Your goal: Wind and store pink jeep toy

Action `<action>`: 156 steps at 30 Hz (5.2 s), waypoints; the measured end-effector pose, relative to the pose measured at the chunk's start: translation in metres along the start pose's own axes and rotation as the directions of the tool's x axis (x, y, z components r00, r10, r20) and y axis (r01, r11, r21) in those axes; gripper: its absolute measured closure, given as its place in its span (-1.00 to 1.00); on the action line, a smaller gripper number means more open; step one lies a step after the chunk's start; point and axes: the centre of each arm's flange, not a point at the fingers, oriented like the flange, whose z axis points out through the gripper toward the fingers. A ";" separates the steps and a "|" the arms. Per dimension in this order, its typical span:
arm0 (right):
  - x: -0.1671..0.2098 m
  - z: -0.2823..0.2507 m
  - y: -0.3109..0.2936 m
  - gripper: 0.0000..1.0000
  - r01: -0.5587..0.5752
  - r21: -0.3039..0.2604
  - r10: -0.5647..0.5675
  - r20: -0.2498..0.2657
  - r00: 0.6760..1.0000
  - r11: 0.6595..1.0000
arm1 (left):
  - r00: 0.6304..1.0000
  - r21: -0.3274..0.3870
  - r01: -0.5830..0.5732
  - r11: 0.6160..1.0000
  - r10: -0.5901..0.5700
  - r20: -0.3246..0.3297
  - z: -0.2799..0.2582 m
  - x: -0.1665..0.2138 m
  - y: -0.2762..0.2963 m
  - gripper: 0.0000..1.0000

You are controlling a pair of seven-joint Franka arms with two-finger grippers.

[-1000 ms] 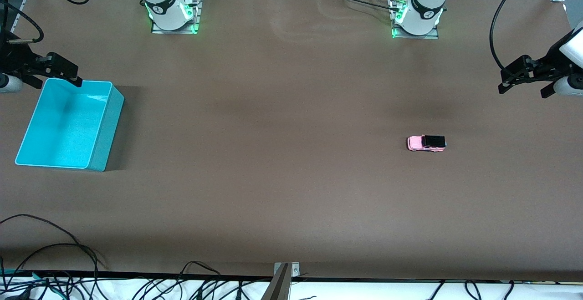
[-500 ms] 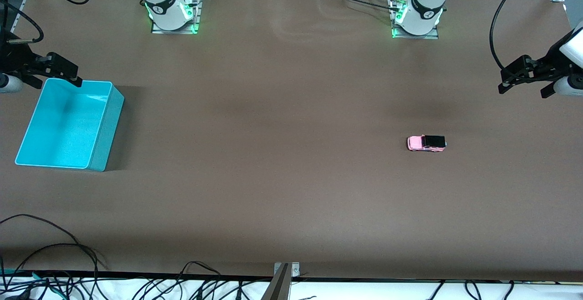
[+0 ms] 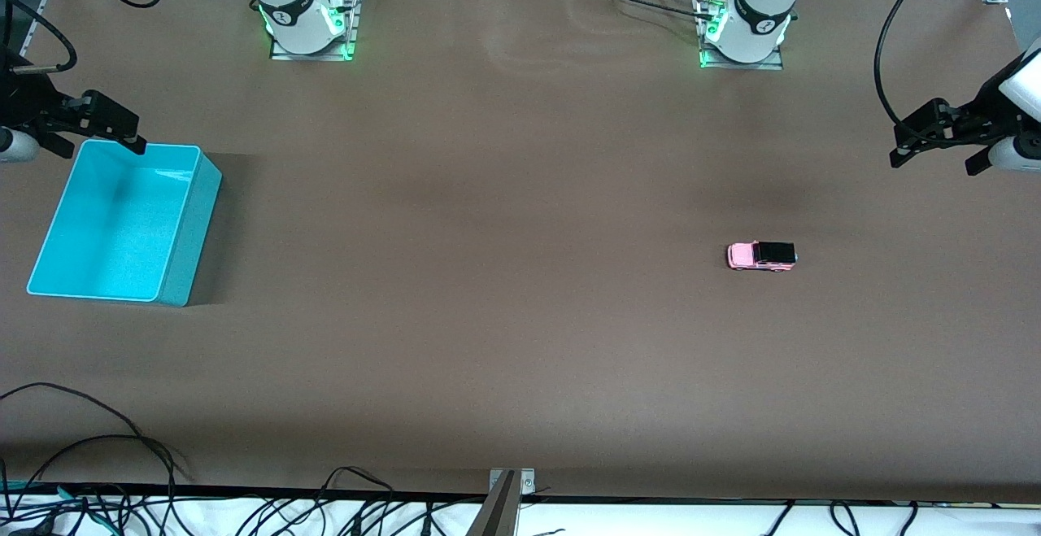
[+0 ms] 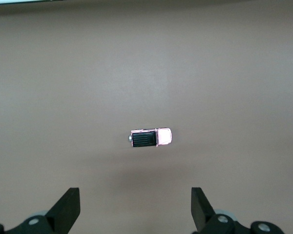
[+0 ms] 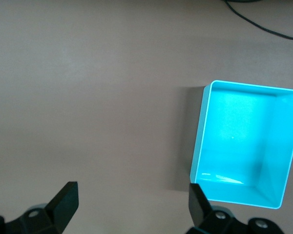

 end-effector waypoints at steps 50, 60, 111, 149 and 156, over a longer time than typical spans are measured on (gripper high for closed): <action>0.000 0.000 0.000 -1.00 0.000 0.000 0.000 -0.001 1.000 1.000 | 1.000 0.000 0.001 1.000 -0.001 -0.004 -0.002 0.000 0.000 -1.00; 0.000 0.000 0.000 -1.00 0.000 0.000 0.000 -0.001 1.000 1.000 | 1.000 0.001 0.000 1.000 0.000 -0.008 -0.004 0.000 0.000 -1.00; 0.001 0.000 0.001 -1.00 -0.002 0.000 0.002 0.001 1.000 1.000 | 0.994 -0.008 -0.053 0.999 0.054 0.092 0.034 0.016 0.010 -1.00; 0.001 0.000 0.001 -1.00 -0.002 0.000 0.002 0.001 1.000 1.000 | 0.572 -0.150 -0.800 0.581 0.814 0.103 0.179 0.043 0.004 -1.00; 0.001 0.001 0.001 -1.00 -0.002 0.000 0.002 0.001 1.000 1.000 | 0.431 -0.176 -0.880 0.440 0.898 0.088 0.206 0.036 0.003 -1.00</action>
